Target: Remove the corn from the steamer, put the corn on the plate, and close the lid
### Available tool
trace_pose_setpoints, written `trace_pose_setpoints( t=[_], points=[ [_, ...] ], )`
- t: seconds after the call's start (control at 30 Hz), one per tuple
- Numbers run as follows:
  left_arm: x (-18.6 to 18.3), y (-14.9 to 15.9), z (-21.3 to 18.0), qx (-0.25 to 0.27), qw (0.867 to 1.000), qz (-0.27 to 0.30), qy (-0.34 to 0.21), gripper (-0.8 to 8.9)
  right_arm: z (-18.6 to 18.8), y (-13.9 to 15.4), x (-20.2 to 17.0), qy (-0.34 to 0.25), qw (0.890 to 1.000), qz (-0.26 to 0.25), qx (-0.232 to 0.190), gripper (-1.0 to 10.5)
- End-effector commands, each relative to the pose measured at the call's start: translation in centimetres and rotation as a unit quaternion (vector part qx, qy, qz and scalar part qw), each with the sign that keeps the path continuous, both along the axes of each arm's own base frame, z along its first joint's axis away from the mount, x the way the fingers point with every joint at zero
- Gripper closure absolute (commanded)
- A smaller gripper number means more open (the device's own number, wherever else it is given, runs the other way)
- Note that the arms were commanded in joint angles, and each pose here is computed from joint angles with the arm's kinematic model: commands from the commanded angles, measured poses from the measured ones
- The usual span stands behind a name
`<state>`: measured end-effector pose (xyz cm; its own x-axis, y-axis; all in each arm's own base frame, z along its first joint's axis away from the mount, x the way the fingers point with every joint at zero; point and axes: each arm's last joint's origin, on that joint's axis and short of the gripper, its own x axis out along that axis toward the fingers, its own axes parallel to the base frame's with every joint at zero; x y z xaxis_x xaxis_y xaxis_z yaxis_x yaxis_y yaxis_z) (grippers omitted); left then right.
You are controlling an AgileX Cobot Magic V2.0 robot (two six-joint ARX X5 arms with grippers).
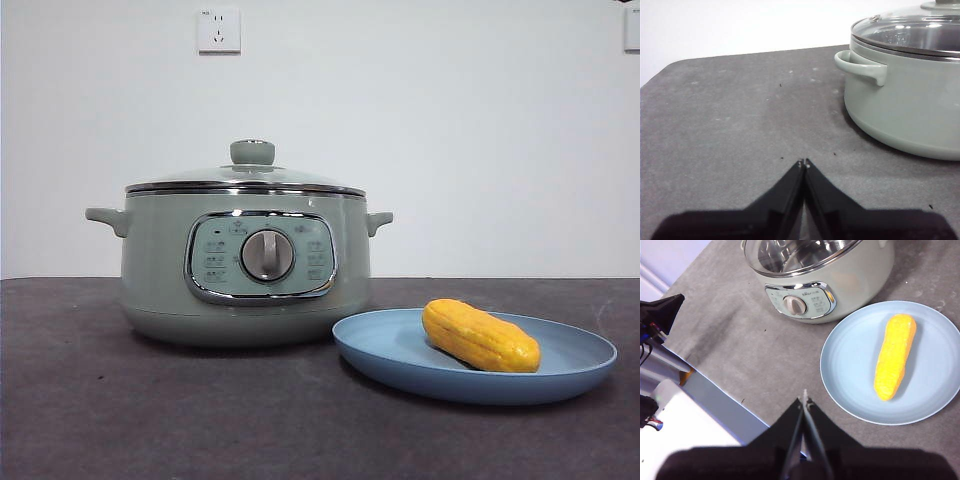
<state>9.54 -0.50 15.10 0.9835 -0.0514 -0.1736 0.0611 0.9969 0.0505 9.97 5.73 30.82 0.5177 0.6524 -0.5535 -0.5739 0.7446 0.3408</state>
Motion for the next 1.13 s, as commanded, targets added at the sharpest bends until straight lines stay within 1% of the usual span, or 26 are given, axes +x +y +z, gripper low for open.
trace_pose_setpoints(
  t=[0.03,0.1,0.17,0.27,0.33,0.43,0.5,0.57,0.63,0.73,0.77,0.93,1.03,1.13],
  points=[
    [0.1,0.0,-0.4,-0.003,1.0,0.001,0.004,8.17,0.2,0.0,0.1,-0.036,0.999,0.007,-0.02,9.5],
    [0.1,0.0,-0.4,-0.003,1.0,0.001,0.004,8.17,0.6,-0.4,0.0,-0.078,0.996,-0.017,-0.036,9.5],
    [0.1,0.0,-0.4,-0.003,1.0,0.001,0.004,8.17,1.1,-0.9,-0.1,-0.124,0.99,-0.045,-0.048,9.5],
    [0.1,0.0,-0.4,-0.003,1.0,0.001,0.004,8.17,1.3,-1.9,-0.5,-0.18,0.979,-0.086,-0.035,9.5],
    [0.1,0.0,-0.4,-0.003,1.0,0.001,0.004,8.17,0.8,-2.6,-0.8,-0.212,0.97,-0.119,-0.028,9.5],
    [0.1,0.0,-0.4,-0.003,1.0,0.001,0.004,8.17,-1.2,-3.5,-0.8,-0.264,0.95,-0.166,-0.018,9.5],
    [0.1,0.0,-0.4,-0.003,1.0,0.001,0.004,8.17,-3.1,-3.9,-0.8,-0.296,0.935,-0.192,-0.011,9.5],
    [0.1,0.0,-0.4,-0.003,1.0,0.001,0.004,8.17,-5.1,-4.2,-0.7,-0.315,0.925,-0.212,-0.001,9.5],
    [0.1,0.0,-0.4,-0.003,1.0,0.001,0.004,8.17,-7.2,-4.4,-0.6,-0.322,0.919,-0.228,0.007,9.5],
    [0.1,0.0,-0.4,-0.003,1.0,0.001,0.004,8.17,-9.7,-4.7,-0.4,-0.323,0.914,-0.246,0.001,9.5],
    [0.1,0.0,-0.4,-0.003,1.0,0.001,0.004,8.17,-10.6,-4.7,-0.4,-0.32,0.914,-0.25,-0.002,9.5],
    [0.1,0.0,-0.4,-0.003,1.0,0.001,0.004,8.17,-13.6,-4.7,-0.4,-0.302,0.916,-0.262,-0.001,9.5],
    [0.1,0.0,-0.4,-0.003,1.0,0.001,0.004,8.17,-14.6,-4.7,-0.4,-0.292,0.919,-0.265,0.005,9.5],
    [0.1,0.0,-0.4,-0.003,1.0,0.001,0.004,8.17,-15.2,-4.7,-0.4,-0.275,0.924,-0.266,0.001,9.5]
  ],
)
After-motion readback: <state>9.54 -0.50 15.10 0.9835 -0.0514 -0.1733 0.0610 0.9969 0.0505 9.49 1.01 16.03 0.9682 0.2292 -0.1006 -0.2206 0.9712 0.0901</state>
